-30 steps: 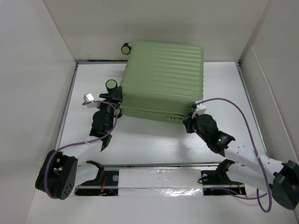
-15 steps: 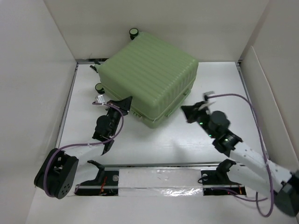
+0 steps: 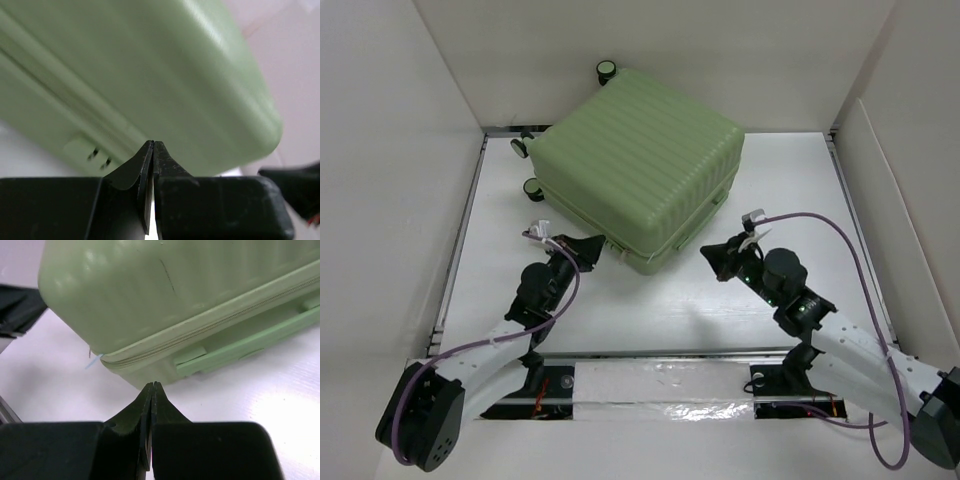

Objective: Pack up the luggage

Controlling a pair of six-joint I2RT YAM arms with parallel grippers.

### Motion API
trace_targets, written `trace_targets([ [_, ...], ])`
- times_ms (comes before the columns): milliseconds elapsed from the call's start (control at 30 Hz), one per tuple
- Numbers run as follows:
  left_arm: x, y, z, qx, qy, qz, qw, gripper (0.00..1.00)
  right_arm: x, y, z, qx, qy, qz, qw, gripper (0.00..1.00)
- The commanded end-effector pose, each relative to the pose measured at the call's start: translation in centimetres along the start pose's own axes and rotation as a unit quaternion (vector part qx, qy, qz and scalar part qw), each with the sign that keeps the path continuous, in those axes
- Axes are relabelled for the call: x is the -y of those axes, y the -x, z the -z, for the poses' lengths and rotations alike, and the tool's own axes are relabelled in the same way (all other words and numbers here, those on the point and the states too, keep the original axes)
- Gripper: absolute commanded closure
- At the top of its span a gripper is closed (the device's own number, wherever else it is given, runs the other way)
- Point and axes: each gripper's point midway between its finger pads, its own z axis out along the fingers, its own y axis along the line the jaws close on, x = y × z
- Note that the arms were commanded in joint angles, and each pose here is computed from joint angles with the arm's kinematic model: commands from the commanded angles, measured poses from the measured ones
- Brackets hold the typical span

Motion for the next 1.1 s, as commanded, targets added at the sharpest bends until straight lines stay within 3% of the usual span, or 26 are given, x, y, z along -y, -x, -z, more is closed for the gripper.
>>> trace_targets([
  [0,-0.7,-3.5,2.0,-0.072,-0.035,-0.065,0.995,1.0,0.0,-0.2,-0.7,-0.013,0.022,0.019,0.999,1.0],
  [100,-0.6,-4.7,2.7,-0.101,-0.058,-0.092,0.989,0.97,1.3,-0.5,-1.6,-0.027,0.009,0.026,0.999,0.87],
  [200,-0.1,-5.8,2.7,-0.133,-0.088,-0.129,0.979,0.61,1.8,-0.7,-2.7,-0.038,0.013,0.022,0.999,0.73],
  [267,-0.2,-6.2,2.4,-0.143,-0.09,-0.143,0.975,0.54,2.9,-0.3,-3.6,-0.034,-0.009,0.011,0.999,0.67],
  [333,-0.4,-6.3,2.0,-0.144,-0.089,-0.146,0.975,0.47,4.2,0.6,-4.3,-0.019,-0.033,0.002,0.999,0.54],
  [400,0.5,-6.3,1.6,-0.149,-0.108,-0.151,0.971,0.45,5.2,0.9,-5.5,-0.012,-0.042,-0.017,0.999,0.45],
  [733,0.5,-6.9,0.0,-0.164,-0.11,-0.173,0.965,0.48,8.9,0.3,-9.2,0.021,-0.016,-0.103,0.994,0.32],
  [1067,1.0,-7.2,-1.0,-0.17,-0.124,-0.179,0.961,0.67,9.9,-1.5,-11.3,0.032,0.035,-0.218,0.975,0.41],
])
